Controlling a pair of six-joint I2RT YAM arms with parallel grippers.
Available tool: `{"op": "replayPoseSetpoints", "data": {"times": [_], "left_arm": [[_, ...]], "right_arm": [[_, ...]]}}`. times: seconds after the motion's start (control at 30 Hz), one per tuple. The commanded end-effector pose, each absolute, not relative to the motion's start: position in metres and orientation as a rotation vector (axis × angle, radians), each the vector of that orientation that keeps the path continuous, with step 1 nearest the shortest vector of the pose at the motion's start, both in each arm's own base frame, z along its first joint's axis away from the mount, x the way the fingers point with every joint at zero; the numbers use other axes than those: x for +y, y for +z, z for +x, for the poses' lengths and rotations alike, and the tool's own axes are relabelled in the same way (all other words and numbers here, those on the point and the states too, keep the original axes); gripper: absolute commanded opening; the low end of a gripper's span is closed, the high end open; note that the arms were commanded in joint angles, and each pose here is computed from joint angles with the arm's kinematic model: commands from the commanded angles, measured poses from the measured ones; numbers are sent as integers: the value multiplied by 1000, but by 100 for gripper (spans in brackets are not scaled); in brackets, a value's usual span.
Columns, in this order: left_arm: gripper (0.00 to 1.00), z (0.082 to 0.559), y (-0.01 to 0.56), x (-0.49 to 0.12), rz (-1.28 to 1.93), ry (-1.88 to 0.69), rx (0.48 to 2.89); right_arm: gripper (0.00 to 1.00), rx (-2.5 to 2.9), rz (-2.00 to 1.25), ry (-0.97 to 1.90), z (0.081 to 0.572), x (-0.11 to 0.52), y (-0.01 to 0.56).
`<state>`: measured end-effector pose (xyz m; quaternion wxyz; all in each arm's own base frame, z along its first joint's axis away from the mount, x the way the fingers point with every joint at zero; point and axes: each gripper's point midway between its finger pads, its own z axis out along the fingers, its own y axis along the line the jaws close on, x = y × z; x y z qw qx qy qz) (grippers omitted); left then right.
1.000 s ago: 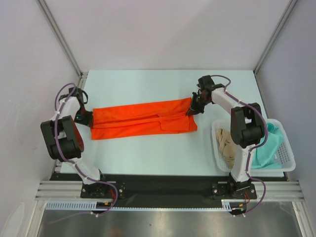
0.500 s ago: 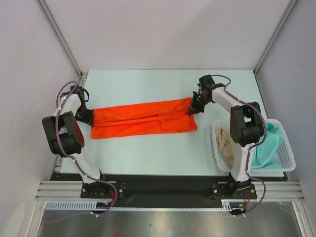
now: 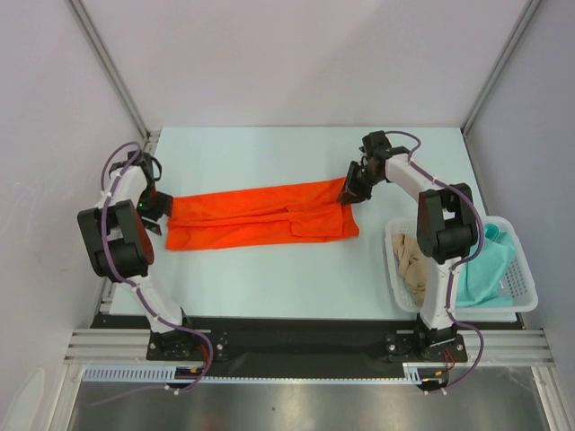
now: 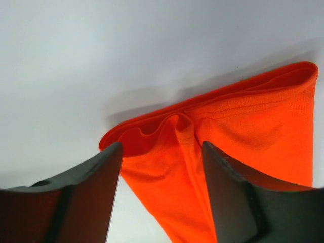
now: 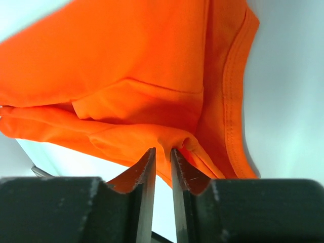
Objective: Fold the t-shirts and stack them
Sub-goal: Fold the tshirt
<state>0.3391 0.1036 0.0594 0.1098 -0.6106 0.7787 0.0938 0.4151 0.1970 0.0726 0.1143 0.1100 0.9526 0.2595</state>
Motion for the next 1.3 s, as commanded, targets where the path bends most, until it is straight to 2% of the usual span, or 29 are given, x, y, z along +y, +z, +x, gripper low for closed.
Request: {"op": "replayPoseSetpoints", "data": {"times": [0.0, 0.07, 0.13, 0.27, 0.3, 0.37, 0.47, 0.53, 0.7, 0.87, 1.27], "left_arm": [[72, 349, 89, 117, -1705, 331, 2252], [74, 347, 100, 123, -1656, 396, 2244], [80, 354, 118, 121, -1549, 420, 2246], [77, 364, 140, 96, -1321, 372, 2292], [75, 360, 130, 76, -1224, 323, 2373], [68, 362, 134, 52, -1106, 161, 2395], [46, 370, 112, 10, -940, -170, 2431], [38, 360, 93, -4, -898, -245, 2511], [35, 350, 60, -9, -839, -246, 2655], [33, 347, 48, -9, -844, -241, 2704], [32, 339, 24, 3, -891, -198, 2797]], "right_arm": [[28, 2748, 298, 732, 432, 192, 90], [31, 2754, 283, 681, 433, 187, 90], [37, 2748, 256, 606, 439, 178, 96], [44, 2738, 198, 471, 441, 164, 108], [45, 2718, 189, 456, 440, 162, 118], [46, 2717, 163, 457, 430, 164, 121], [46, 2714, 109, 511, 409, 179, 124], [46, 2711, 87, 567, 400, 191, 124], [43, 2765, 70, 568, 378, 204, 104], [36, 2774, 44, 546, 378, 203, 96], [39, 2776, 55, 502, 397, 198, 79]]}}
